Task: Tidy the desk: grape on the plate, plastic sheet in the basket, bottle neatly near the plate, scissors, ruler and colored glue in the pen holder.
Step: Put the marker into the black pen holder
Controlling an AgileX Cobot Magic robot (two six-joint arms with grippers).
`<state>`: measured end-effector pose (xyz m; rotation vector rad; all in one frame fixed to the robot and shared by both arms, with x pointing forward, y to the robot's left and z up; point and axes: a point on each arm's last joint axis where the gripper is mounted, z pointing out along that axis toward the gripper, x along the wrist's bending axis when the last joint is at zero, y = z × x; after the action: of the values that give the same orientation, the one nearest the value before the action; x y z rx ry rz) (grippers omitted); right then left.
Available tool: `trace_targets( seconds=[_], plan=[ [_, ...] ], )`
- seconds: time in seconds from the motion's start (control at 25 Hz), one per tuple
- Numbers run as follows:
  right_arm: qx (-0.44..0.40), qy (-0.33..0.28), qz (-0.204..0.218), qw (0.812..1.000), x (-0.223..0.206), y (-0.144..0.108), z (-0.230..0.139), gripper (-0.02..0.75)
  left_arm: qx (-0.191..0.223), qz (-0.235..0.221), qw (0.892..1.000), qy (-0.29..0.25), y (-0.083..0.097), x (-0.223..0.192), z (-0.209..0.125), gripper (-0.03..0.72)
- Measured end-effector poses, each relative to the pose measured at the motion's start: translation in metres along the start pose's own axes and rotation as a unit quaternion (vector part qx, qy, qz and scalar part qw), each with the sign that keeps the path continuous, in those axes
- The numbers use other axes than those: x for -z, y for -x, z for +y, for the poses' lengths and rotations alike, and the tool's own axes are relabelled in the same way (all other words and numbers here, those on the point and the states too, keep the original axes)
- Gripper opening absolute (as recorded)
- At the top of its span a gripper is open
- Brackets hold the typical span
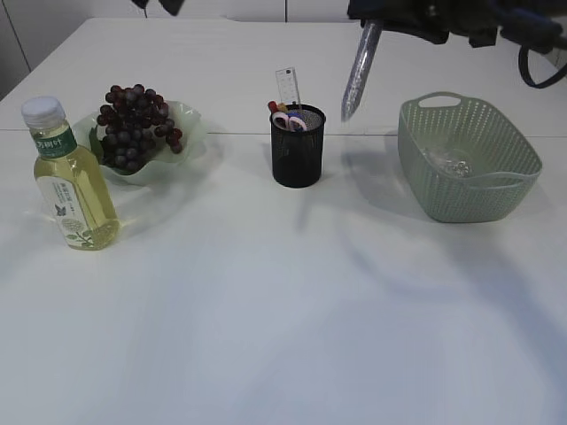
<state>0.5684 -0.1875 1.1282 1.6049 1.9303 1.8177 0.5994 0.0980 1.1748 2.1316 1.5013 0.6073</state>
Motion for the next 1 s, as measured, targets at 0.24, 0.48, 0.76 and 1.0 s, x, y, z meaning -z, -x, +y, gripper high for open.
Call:
trace_targets(
  seconds=[0.24,0.48,0.76,1.0],
  plan=[
    [0.067,-0.029,-0.031,0.997,0.0,0.006,-0.005,0.143,0.002,0.044,0.999,0.011,-0.008,0.001,0.002,0.258],
    [0.176,0.007,-0.08,0.981,0.001,0.014,0.004,0.143,0.001,0.048,0.999,0.011,-0.009,0.001,0.002,0.257],
    [0.259,0.071,-0.109,0.957,-0.009,0.027,0.015,0.143,0.001,0.05,0.999,0.012,-0.009,0.001,0.002,0.256],
    [0.339,0.098,-0.109,0.929,-0.039,0.031,0.021,0.142,-0.005,0.066,0.998,0.016,-0.012,0.001,0.003,0.256]
  ],
)
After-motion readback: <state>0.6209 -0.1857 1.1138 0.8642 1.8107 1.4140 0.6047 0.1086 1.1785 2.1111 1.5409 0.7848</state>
